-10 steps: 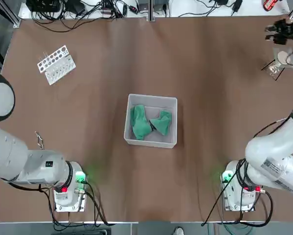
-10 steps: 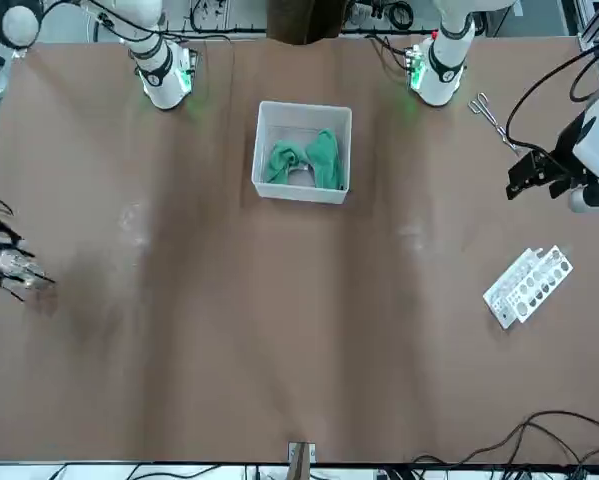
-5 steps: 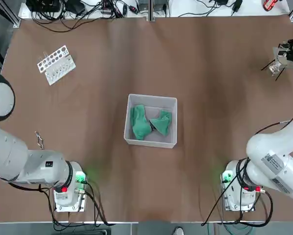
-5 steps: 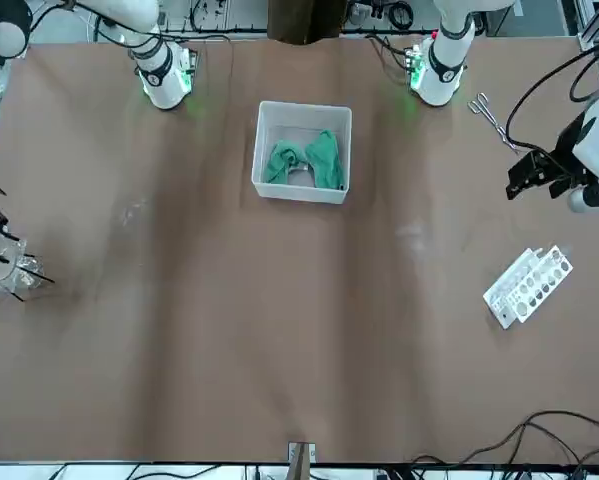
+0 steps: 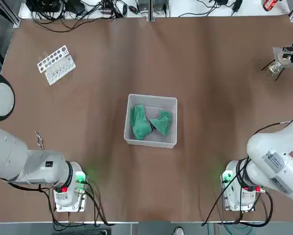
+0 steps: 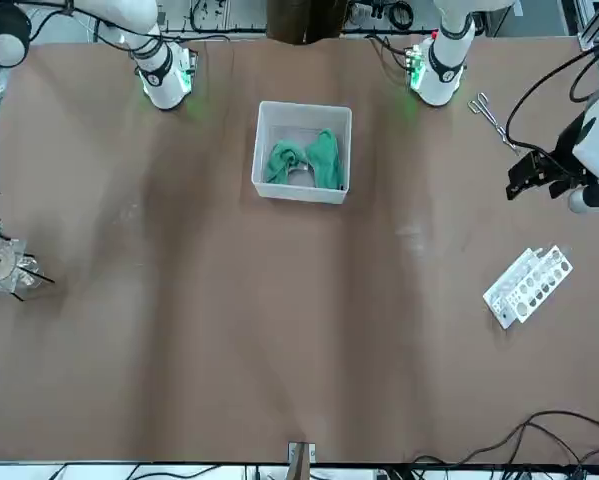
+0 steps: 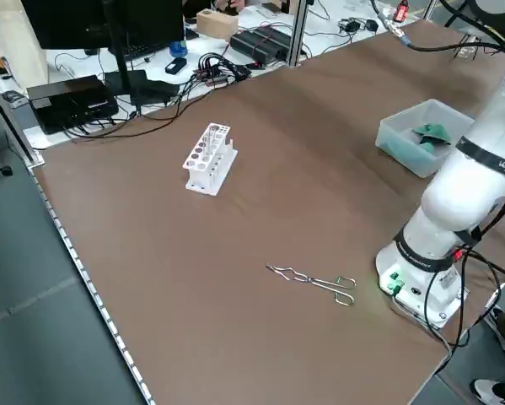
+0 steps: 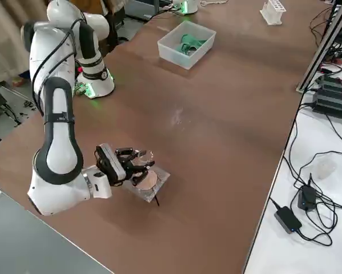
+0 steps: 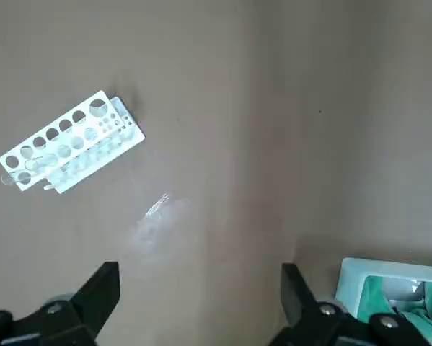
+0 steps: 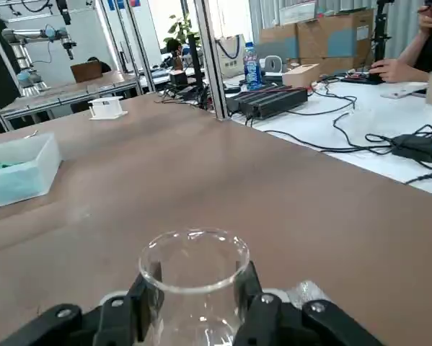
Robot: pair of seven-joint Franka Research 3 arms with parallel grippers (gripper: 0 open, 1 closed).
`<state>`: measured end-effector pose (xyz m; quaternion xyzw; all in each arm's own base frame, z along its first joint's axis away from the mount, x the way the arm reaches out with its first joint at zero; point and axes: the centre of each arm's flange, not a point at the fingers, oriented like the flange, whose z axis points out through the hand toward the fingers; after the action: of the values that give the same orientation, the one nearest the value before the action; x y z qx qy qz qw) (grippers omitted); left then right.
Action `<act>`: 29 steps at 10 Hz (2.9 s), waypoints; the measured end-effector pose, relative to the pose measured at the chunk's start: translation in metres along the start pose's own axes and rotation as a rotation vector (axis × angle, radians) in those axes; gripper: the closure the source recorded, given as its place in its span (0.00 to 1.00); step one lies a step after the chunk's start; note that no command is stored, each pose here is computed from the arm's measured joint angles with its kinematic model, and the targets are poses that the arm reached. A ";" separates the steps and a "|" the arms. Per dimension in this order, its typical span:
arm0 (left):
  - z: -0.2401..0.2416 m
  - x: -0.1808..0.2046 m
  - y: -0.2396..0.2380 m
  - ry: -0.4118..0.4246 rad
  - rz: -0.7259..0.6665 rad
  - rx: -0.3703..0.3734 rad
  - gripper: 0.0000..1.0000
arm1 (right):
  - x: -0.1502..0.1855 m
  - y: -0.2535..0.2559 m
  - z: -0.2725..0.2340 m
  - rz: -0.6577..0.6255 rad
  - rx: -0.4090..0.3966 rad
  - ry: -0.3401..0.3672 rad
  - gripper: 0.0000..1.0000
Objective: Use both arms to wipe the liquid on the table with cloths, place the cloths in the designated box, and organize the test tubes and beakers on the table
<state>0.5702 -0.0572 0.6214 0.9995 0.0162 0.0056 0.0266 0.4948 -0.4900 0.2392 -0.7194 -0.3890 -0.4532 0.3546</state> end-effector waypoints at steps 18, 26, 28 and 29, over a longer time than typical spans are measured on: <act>0.000 0.001 -0.003 0.003 -0.006 0.000 0.01 | -0.014 0.008 -0.007 0.021 -0.055 -0.024 0.00; 0.000 0.001 -0.004 0.003 -0.007 0.000 0.01 | 0.051 -0.003 -0.058 0.056 -0.013 -0.045 0.00; 0.000 0.001 -0.004 0.003 -0.007 0.000 0.01 | 0.112 0.012 -0.009 0.137 0.078 -0.142 0.00; 0.000 0.001 -0.004 0.003 -0.007 0.000 0.01 | 0.136 0.021 0.033 0.168 0.131 -0.184 0.00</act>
<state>0.5710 -0.0534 0.6212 0.9994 0.0196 0.0068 0.0266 0.5648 -0.4384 0.3512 -0.7631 -0.3873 -0.3276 0.4004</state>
